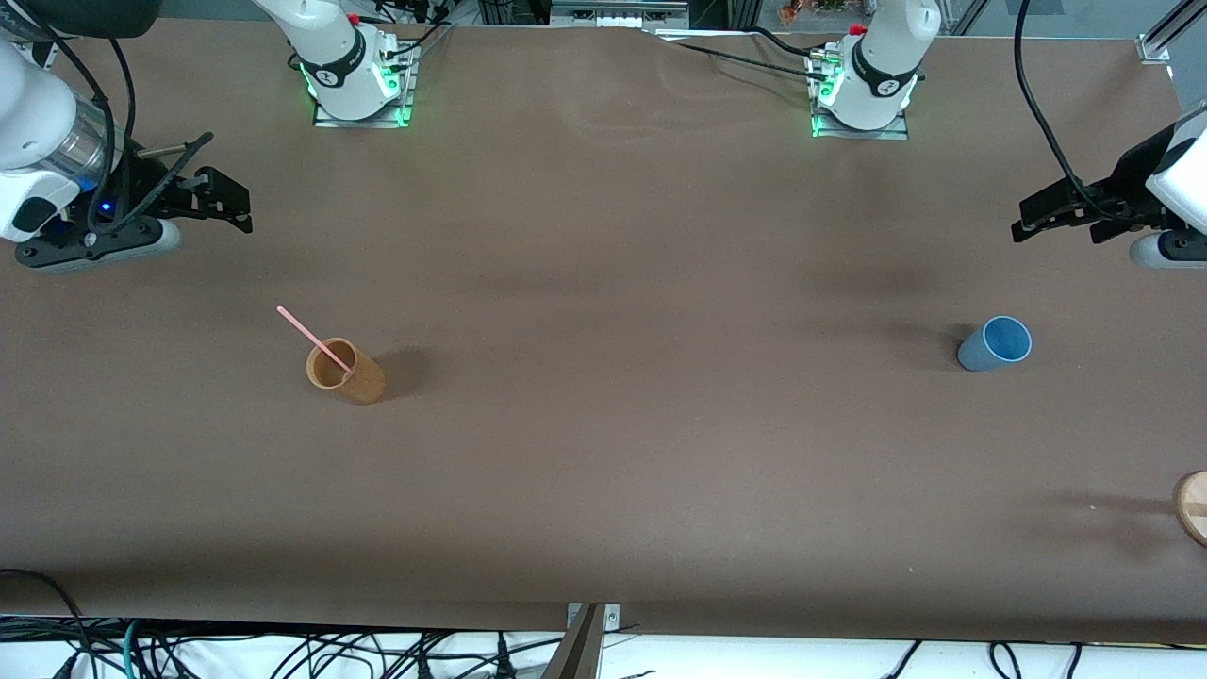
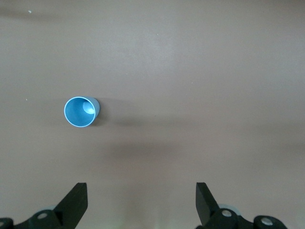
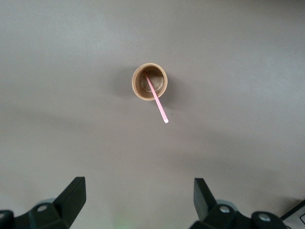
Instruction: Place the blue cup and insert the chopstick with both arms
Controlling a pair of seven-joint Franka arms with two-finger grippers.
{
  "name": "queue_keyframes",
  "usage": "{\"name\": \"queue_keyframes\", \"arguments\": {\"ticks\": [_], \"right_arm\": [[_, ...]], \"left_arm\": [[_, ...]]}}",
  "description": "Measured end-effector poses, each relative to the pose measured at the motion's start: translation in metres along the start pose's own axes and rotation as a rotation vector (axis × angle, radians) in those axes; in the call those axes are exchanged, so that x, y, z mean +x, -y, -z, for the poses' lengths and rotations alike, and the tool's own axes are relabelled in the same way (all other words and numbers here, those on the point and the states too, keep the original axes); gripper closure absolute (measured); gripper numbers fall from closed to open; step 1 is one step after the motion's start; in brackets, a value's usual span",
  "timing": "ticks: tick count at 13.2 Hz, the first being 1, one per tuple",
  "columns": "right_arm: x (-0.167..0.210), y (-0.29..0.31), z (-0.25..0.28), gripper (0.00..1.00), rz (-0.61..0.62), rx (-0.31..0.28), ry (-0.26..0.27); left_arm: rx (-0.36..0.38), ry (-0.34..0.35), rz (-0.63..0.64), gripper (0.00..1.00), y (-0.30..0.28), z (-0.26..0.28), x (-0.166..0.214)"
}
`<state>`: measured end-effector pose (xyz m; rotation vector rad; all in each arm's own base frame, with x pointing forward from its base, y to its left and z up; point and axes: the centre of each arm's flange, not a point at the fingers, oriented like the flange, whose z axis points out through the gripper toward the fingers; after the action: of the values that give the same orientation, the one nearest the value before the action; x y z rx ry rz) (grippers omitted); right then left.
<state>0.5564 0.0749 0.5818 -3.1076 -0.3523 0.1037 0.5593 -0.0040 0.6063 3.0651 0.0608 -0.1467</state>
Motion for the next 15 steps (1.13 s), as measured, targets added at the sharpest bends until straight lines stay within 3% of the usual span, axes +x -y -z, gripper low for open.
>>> {"name": "queue_keyframes", "arguments": {"ticks": [4,15], "right_arm": [[0.000,0.000,0.000,0.00,-0.003,0.000,0.002],[0.000,0.000,-0.001,0.00,-0.003,0.001,0.004]], "left_arm": [[0.000,-0.033,-0.002,0.00,-0.001,0.007,0.008],[0.000,-0.030,-0.001,0.00,-0.001,0.005,0.013]]}}
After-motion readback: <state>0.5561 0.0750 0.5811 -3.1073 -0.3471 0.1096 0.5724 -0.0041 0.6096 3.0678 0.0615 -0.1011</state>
